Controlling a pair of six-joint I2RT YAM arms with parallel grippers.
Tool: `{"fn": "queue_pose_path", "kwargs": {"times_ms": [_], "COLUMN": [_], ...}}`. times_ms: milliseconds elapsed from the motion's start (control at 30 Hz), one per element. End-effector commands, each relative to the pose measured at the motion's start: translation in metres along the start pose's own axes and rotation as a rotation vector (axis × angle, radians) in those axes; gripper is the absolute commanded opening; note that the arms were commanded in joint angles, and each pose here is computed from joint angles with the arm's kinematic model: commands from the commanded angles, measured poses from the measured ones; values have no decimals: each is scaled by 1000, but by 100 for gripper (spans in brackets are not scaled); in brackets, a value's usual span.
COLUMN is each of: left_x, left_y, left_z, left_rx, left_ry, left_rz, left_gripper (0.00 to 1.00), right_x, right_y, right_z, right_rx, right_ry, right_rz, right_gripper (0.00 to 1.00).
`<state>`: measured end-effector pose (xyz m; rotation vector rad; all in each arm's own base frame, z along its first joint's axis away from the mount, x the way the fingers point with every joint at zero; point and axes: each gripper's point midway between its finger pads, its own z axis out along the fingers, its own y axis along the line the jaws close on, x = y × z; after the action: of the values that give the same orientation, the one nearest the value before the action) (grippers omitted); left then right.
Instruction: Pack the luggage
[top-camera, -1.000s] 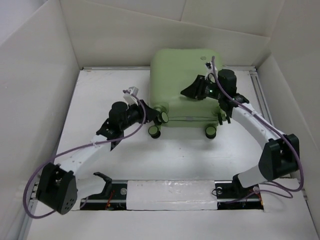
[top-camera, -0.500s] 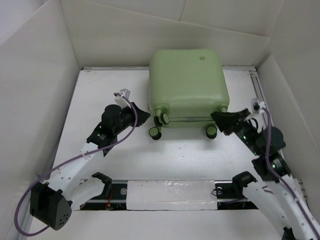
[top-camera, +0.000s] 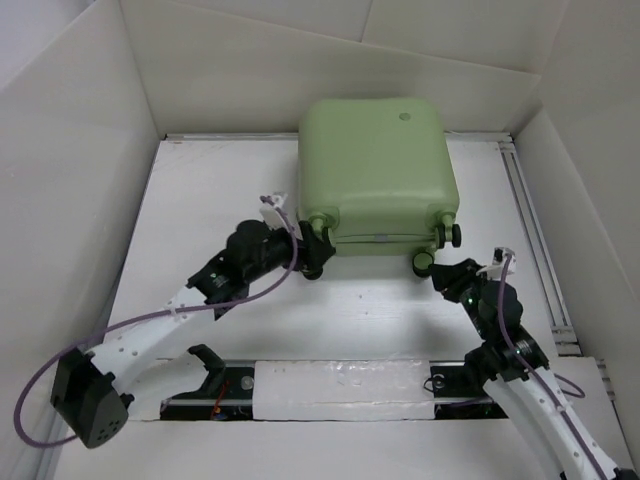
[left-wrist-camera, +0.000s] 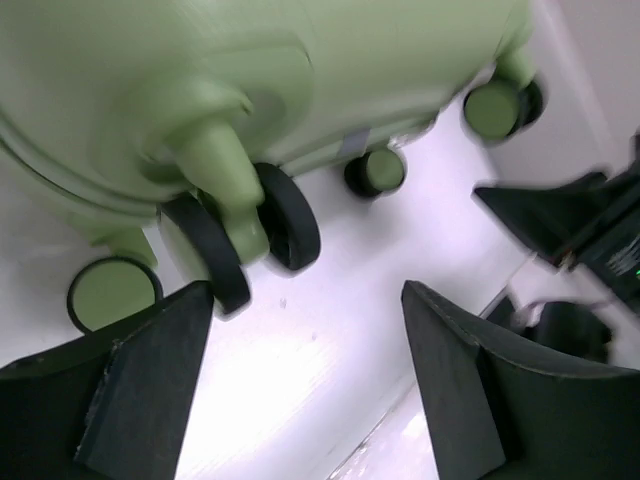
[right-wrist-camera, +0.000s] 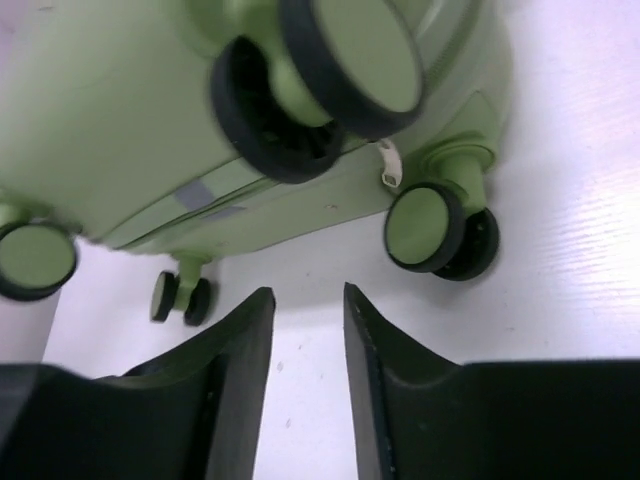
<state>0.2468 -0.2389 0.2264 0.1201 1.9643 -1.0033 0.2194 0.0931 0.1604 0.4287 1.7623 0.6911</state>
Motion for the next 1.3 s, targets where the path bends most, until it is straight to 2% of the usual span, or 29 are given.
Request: {"fn": "queue_pose_path", "kwargs": {"times_ms": [0, 100, 233, 400, 533, 667, 1000, 1267], "left_x": [8, 10, 6, 0, 3, 7, -20, -20], "left_y": [-24, -33, -16, -5, 6, 10, 17, 13], "left_z": [12, 18, 19, 21, 26, 35, 30, 55], "left_rx": [-36, -88, -185, -256, -310, -321, -374, -317], "left_ry": [-2, -19, -34, -57, -57, -41, -165, -144], "left_rz": [84, 102, 111, 118, 127, 140, 154, 148], "left_gripper": [72, 76, 79, 79, 83, 83, 84, 84], "right_x": [-9, -11, -17, -26, -32, -32, -41, -45], "right_y": [-11, 4, -2, -6, -5, -10, -16, -13], "right_z": [17, 28, 40, 54, 64, 75, 91, 88], "right_rx": [71, 7, 49, 83, 83, 92, 108, 35], "right_ry": [-67, -63, -96, -131, -163, -185, -248, -336], "right_rz": [17, -10, -49, -87, -79, -65, -20, 59], "right_gripper": [42, 47, 51, 51, 52, 52, 53, 54]}}
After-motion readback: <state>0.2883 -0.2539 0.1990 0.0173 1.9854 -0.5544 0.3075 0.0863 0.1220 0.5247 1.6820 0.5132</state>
